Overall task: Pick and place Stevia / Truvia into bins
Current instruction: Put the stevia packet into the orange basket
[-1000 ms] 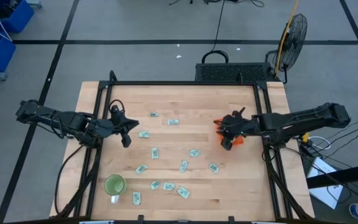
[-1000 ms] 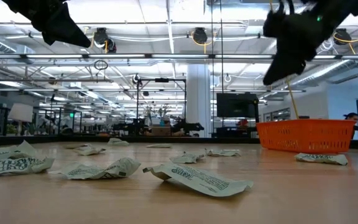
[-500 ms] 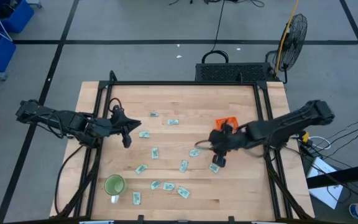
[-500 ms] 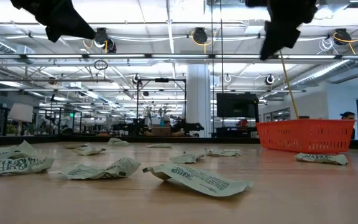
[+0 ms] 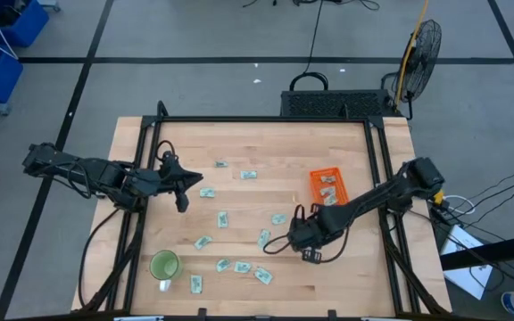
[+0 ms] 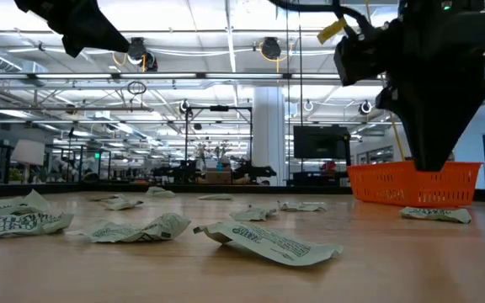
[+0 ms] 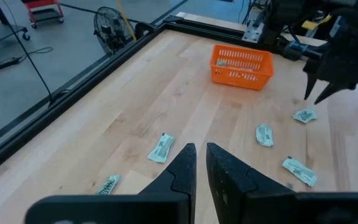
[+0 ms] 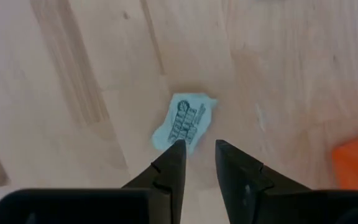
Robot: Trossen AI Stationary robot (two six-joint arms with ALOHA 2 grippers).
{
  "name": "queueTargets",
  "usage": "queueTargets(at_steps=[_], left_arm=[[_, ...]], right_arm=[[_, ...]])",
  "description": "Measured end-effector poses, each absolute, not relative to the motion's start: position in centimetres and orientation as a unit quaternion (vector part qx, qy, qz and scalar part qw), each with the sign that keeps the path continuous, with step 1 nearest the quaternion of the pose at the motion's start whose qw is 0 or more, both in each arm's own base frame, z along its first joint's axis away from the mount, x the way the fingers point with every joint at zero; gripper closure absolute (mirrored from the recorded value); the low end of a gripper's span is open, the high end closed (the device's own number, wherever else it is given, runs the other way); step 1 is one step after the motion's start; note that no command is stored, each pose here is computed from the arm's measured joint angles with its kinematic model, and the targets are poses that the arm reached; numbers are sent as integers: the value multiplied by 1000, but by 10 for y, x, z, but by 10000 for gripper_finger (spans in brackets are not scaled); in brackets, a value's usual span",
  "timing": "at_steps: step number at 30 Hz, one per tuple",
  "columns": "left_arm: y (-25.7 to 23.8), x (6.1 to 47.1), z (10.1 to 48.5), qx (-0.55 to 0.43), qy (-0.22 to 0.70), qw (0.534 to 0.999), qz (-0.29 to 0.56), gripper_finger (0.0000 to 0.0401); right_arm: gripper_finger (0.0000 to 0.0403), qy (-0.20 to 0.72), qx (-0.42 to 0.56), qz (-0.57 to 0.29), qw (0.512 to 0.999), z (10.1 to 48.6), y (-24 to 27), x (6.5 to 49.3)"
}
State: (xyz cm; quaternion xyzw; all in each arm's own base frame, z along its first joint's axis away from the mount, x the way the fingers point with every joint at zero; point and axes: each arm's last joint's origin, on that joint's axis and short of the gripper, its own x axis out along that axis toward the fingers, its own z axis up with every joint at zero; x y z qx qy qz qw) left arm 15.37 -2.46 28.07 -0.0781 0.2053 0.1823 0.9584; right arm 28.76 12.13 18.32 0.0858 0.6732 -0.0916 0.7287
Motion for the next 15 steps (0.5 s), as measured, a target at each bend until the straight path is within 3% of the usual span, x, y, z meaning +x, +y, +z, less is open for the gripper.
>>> queueTargets(at_steps=[15], left_arm=[[-24,151,276,-66,229,953,184,357]], right_arm=[[253,684,89,-115,715,157,122,298]])
